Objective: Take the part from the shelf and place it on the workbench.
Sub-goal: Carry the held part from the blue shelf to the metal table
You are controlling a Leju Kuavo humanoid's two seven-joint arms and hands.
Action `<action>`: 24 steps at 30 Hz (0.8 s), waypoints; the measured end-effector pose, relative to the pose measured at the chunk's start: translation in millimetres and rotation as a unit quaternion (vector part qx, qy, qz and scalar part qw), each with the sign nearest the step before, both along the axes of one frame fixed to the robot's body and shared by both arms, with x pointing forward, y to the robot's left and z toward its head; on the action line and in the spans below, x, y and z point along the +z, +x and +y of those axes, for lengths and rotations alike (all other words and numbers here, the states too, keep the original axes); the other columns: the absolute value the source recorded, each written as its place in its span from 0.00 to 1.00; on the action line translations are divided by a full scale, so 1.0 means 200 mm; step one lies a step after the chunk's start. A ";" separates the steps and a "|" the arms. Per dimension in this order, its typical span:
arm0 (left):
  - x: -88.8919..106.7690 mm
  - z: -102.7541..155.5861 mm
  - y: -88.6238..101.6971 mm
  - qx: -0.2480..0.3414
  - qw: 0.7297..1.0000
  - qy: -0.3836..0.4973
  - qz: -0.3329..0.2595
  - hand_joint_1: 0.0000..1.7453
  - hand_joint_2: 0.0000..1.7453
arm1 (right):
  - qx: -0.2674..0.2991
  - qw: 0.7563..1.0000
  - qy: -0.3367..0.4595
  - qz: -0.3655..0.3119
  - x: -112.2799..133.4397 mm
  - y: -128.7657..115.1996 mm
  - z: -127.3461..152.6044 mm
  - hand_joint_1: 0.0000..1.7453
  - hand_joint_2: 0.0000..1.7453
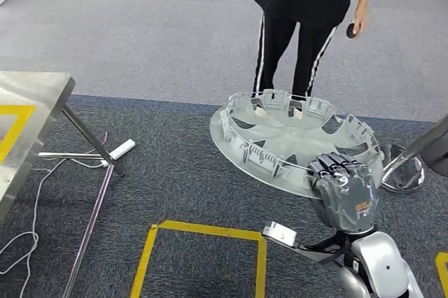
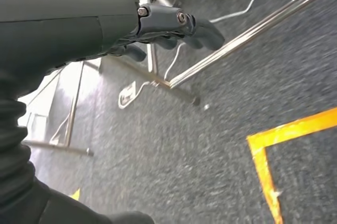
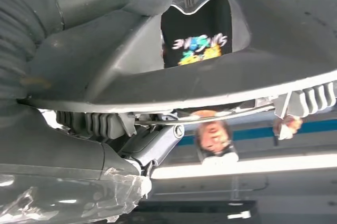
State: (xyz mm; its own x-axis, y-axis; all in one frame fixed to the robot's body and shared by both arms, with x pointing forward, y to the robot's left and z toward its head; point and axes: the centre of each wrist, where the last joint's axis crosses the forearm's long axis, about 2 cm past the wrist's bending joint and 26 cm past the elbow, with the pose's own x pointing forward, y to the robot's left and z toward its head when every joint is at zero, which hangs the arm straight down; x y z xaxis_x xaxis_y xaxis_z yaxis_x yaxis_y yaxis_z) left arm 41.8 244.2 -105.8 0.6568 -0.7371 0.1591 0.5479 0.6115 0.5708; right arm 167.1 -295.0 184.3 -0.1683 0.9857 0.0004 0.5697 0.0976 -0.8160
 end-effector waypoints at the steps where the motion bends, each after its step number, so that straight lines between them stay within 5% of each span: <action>1: 0.00 0.00 0.00 0.000 1.000 -0.001 0.001 0.00 1.00 | -0.007 1.000 -0.002 0.003 0.00 -0.01 -0.01 1.00 1.00; 24: 0.00 -0.05 -0.01 0.000 0.999 -0.027 0.027 0.00 1.00 | -0.056 0.998 -0.019 0.028 -0.03 -0.14 -0.17 1.00 1.00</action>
